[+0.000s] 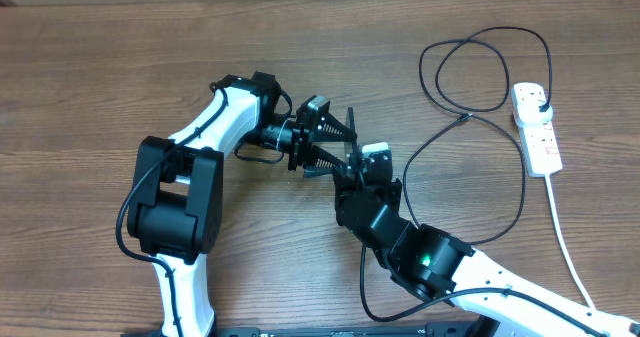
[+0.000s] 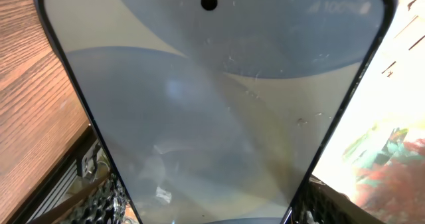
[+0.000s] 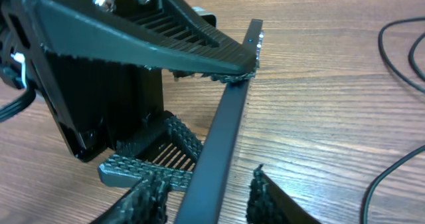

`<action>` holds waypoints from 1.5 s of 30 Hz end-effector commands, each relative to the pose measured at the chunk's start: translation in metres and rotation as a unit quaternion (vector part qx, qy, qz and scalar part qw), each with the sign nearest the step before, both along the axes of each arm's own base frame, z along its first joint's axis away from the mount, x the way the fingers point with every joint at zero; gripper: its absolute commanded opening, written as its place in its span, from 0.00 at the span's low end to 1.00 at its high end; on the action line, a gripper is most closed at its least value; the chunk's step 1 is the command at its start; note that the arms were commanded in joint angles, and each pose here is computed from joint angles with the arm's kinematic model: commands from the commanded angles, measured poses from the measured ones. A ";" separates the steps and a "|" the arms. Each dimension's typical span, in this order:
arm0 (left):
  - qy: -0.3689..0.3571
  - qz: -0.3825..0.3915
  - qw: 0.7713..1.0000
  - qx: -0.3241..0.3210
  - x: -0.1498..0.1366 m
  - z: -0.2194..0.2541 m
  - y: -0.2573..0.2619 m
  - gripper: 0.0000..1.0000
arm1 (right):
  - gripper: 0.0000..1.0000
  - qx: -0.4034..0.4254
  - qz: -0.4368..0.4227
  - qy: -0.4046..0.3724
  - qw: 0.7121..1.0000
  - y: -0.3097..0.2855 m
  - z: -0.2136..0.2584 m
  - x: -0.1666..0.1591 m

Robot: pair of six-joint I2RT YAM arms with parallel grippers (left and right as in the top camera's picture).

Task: Plug charger to phone and switch on socket
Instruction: 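Close the right gripper on the phone's lower edge below the left gripper, then open the left gripper and pull it back, leaving phone in right gripper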

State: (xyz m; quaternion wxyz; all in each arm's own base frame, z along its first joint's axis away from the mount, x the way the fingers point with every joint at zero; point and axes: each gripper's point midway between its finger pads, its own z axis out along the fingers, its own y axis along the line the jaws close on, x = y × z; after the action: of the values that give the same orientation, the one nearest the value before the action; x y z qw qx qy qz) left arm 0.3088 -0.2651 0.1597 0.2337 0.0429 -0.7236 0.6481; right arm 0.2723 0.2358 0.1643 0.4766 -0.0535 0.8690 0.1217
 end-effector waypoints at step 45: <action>-0.027 0.036 0.999 0.008 0.020 0.001 0.028 1.00 | 0.04 0.010 -0.010 -0.009 1.000 0.001 0.013 0.003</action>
State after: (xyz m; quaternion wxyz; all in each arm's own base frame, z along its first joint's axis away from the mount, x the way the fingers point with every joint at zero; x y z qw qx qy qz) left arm 0.3192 -0.2522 0.1582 0.2196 0.0561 -0.7277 0.6473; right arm 0.2724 0.2353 0.1638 0.4768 -0.0520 0.8692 0.1199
